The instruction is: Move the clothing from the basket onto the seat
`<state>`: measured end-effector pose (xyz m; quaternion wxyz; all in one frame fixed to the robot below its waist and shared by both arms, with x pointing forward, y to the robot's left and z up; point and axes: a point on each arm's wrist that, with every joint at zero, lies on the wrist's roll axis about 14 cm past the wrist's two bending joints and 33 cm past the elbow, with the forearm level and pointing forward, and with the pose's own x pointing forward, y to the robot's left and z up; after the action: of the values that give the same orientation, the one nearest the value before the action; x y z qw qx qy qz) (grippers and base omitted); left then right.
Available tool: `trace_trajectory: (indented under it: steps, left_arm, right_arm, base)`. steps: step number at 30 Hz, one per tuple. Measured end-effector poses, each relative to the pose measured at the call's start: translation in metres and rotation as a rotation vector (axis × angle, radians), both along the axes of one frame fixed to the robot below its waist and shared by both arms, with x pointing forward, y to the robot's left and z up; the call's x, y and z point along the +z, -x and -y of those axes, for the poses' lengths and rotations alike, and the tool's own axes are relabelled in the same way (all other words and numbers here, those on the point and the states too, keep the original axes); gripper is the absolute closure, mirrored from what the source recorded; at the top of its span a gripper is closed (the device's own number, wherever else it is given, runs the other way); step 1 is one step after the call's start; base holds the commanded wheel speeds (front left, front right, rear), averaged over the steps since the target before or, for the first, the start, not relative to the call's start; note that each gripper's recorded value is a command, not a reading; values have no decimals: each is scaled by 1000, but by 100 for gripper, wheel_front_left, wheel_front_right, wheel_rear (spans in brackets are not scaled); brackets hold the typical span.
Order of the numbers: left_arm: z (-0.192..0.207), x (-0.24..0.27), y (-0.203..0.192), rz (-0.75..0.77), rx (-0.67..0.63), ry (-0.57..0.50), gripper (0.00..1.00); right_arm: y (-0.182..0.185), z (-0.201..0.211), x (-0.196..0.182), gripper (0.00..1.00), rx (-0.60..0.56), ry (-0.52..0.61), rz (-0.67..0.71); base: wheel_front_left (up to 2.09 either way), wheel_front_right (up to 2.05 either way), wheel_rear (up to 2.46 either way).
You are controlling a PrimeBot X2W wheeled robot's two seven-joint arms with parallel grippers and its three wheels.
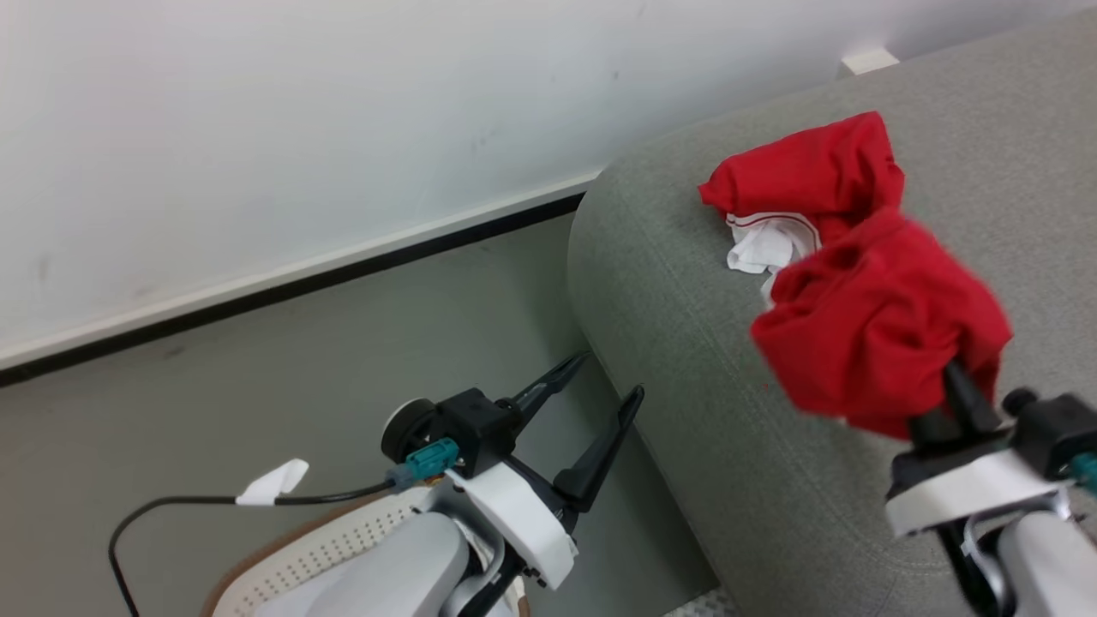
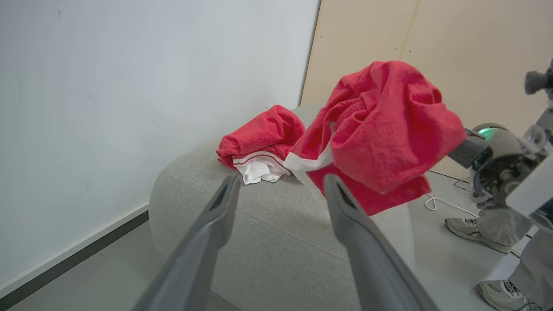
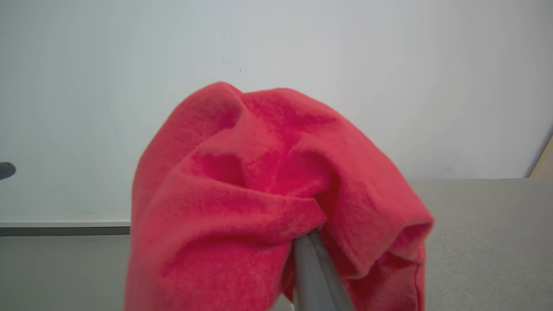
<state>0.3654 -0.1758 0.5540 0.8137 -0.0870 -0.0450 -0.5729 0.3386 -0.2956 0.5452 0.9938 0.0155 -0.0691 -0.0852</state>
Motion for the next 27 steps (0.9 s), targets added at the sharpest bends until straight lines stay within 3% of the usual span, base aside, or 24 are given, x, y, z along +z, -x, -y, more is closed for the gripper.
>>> trace_trajectory:
  steps: [15, 22, 26, 27]
  left_arm:
    - [-40, -62, -57, -101, 74, -74, 0]
    - [-69, -103, -84, -175, 133, -106, 0]
    - [-86, -124, -96, -210, 170, -122, 0]
    - [-94, -135, -103, -222, 188, -137, 0]
  right_arm:
    - [-83, 101, 42, 100, -117, 119, -16]
    - [-120, 146, -2, 100, -196, 113, -216]
    - [-127, 159, -52, 100, -232, 66, -399]
    - [-122, 165, -85, 100, -255, 33, -528]
  base:
    - [0, 0, 0]
    - [0, 0, 0]
    - [0, 0, 0]
    - [0, 0, 0]
